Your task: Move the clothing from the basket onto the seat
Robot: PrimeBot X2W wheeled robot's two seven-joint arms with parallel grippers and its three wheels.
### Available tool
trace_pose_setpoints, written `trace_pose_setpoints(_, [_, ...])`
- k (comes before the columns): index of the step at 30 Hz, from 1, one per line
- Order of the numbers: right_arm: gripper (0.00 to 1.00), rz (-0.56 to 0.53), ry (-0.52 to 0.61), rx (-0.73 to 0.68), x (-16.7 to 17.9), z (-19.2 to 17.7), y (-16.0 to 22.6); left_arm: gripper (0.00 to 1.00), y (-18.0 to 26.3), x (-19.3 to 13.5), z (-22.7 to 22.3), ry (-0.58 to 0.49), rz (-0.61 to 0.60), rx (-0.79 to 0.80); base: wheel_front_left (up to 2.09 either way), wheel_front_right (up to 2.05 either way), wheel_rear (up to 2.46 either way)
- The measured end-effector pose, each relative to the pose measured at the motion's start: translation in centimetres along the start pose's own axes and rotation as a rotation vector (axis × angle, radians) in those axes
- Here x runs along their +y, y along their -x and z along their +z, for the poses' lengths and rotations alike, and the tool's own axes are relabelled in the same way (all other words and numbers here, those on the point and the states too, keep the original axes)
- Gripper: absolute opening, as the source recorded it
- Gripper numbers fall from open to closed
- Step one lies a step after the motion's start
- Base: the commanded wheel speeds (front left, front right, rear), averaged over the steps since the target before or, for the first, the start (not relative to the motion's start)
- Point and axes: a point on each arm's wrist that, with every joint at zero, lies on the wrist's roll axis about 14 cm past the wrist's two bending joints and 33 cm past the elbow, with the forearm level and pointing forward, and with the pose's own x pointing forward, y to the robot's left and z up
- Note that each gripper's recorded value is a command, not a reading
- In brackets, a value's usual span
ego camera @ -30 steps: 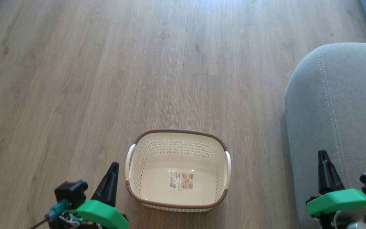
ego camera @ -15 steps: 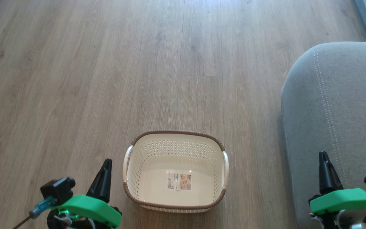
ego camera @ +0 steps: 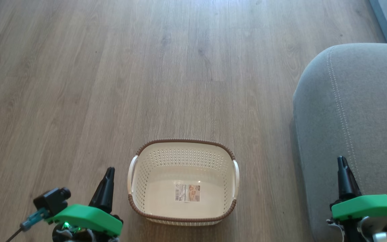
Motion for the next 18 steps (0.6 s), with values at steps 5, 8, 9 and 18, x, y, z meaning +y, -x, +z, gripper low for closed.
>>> trace_pose_setpoints(5, [0.00, -0.009, -0.043, 0.009, -0.22, -0.06, 0.10, 0.00, -0.14, 0.25, 0.29, 0.047, 0.010, -0.005, 0.00, 0.00, 0.00])
trace_pose_setpoints(8, [0.00, -0.015, -0.075, 0.008, -0.35, -0.01, 0.18, 0.00, -0.33, 0.27, 0.48, 0.081, 0.012, -0.007, 0.00, 0.00, 0.00])
trace_pose_setpoints(9, [0.00, -0.016, -0.086, 0.010, -0.39, -0.04, 0.20, 0.00, -0.44, 0.19, 0.55, 0.092, 0.010, -0.008, 0.00, 0.00, 0.00])
trace_pose_setpoints(18, [0.00, -0.025, -0.191, 0.012, -0.54, 0.16, 0.22, 0.00, -0.65, 0.13, 0.45, 0.208, 0.010, 0.005, 0.00, 0.00, 0.00])
